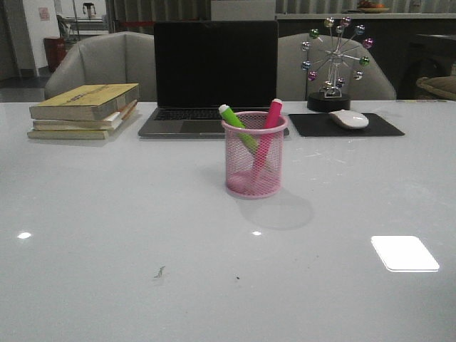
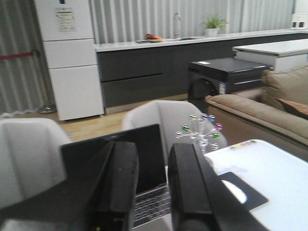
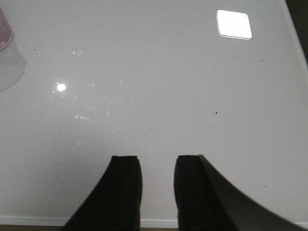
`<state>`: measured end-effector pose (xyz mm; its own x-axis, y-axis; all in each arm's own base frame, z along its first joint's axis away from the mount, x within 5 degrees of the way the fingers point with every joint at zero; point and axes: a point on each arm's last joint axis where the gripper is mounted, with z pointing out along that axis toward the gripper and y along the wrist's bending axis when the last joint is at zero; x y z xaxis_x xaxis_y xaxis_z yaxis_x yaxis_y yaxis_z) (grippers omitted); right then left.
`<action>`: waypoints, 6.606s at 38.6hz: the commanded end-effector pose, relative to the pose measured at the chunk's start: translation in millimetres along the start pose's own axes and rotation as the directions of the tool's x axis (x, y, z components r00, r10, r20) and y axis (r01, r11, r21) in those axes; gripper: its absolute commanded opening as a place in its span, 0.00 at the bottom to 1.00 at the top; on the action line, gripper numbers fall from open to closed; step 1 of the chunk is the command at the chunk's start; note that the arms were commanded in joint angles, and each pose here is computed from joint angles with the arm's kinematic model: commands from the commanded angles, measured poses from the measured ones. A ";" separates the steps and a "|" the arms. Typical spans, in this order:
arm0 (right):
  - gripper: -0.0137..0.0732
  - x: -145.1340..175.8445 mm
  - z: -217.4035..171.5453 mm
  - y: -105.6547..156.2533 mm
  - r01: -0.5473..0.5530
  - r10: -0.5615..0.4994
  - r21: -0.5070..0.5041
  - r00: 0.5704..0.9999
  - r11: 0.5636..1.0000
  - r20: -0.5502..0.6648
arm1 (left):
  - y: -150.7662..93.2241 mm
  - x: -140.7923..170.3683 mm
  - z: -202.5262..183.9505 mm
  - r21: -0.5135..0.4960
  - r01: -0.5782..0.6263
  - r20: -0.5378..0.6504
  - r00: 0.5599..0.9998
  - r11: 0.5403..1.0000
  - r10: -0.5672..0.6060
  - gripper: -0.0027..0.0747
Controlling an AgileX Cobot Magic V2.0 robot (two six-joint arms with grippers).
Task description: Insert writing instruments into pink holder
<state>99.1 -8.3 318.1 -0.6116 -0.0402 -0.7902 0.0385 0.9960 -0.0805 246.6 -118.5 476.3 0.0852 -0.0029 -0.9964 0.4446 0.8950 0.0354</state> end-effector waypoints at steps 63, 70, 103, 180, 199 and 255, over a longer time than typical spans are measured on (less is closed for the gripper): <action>0.47 -13.9 -6.0 3.6 -0.049 0.054 -0.052 0.993 0.997 0.105 | 16.8 105.0 -203.1 -0.286 -0.051 -0.276 0.961 0.957 -0.031 0.35; 0.37 -13.8 -6.0 3.6 -0.049 0.054 -0.052 0.993 0.997 0.104 | 16.8 105.0 -203.1 -0.286 -0.051 -0.276 0.961 0.957 -0.031 0.35; 0.21 -13.8 -6.5 9.8 -0.113 0.125 -0.126 0.988 0.986 0.092 | 16.8 105.0 -203.1 -0.286 -0.051 -0.276 0.961 0.957 -0.031 0.35; 0.21 120.5 37.4 14.4 -0.129 0.166 -0.104 0.766 0.986 0.621 | 16.8 106.4 -203.0 -0.285 -0.051 -0.281 0.959 0.957 -0.033 0.35; 0.21 120.6 37.5 14.4 -0.129 0.166 -0.104 0.767 0.986 0.620 | 16.8 106.4 -203.0 -0.285 -0.051 -0.281 0.959 0.957 -0.033 0.35; 0.21 120.6 37.5 14.4 -0.129 0.166 -0.104 0.767 0.986 0.620 | 15.6 223.0 -235.0 -0.407 0.086 0.160 0.987 0.909 -0.022 0.15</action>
<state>56.7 -0.7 190.8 -0.0693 0.0963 -0.9929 0.0296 0.9951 0.0945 63.8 -3.9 224.7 0.0952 -0.0713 -0.9929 0.0765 0.9950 -0.0641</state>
